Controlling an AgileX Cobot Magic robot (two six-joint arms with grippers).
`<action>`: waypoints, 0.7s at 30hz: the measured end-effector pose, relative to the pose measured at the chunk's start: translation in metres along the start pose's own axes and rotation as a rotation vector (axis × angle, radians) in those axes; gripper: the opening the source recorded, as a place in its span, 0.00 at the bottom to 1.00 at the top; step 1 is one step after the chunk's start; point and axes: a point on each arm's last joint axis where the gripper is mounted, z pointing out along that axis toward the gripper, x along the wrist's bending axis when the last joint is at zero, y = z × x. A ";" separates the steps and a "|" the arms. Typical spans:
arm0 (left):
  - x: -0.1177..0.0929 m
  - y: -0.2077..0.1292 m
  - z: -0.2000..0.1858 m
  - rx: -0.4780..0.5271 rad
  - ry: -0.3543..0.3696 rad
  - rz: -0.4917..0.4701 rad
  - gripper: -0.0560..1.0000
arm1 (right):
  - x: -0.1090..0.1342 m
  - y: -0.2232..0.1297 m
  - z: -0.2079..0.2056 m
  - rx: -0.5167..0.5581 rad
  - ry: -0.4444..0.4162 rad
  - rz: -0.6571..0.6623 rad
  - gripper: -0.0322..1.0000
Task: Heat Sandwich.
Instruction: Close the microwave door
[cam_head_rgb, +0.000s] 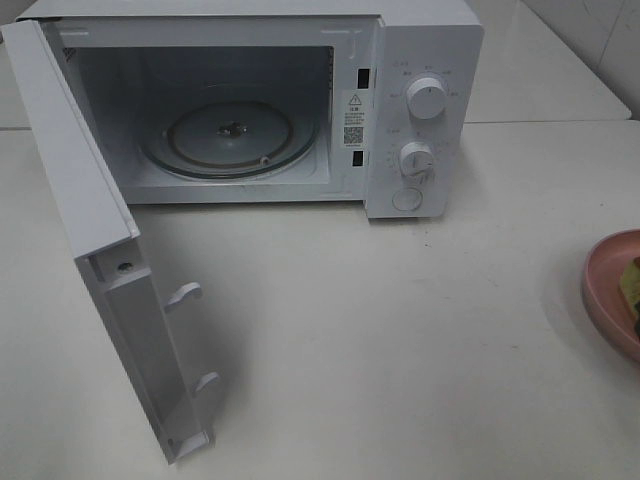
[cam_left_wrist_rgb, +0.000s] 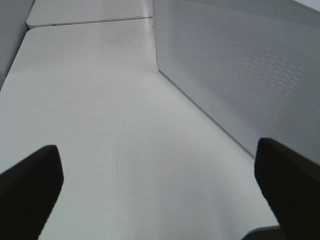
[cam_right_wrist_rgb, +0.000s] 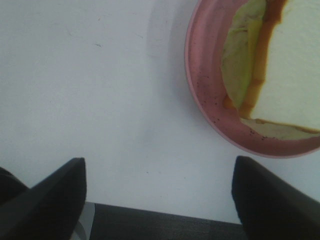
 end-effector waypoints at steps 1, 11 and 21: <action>0.000 0.000 0.000 0.000 0.000 0.000 0.99 | -0.001 -0.003 -0.004 -0.004 -0.002 0.003 0.78; 0.000 0.000 0.000 0.000 0.000 0.000 0.99 | -0.010 -0.044 -0.043 -0.095 0.023 0.067 0.78; 0.000 0.000 0.000 0.000 0.000 0.000 0.99 | -0.017 -0.087 -0.075 -0.324 0.068 0.129 0.78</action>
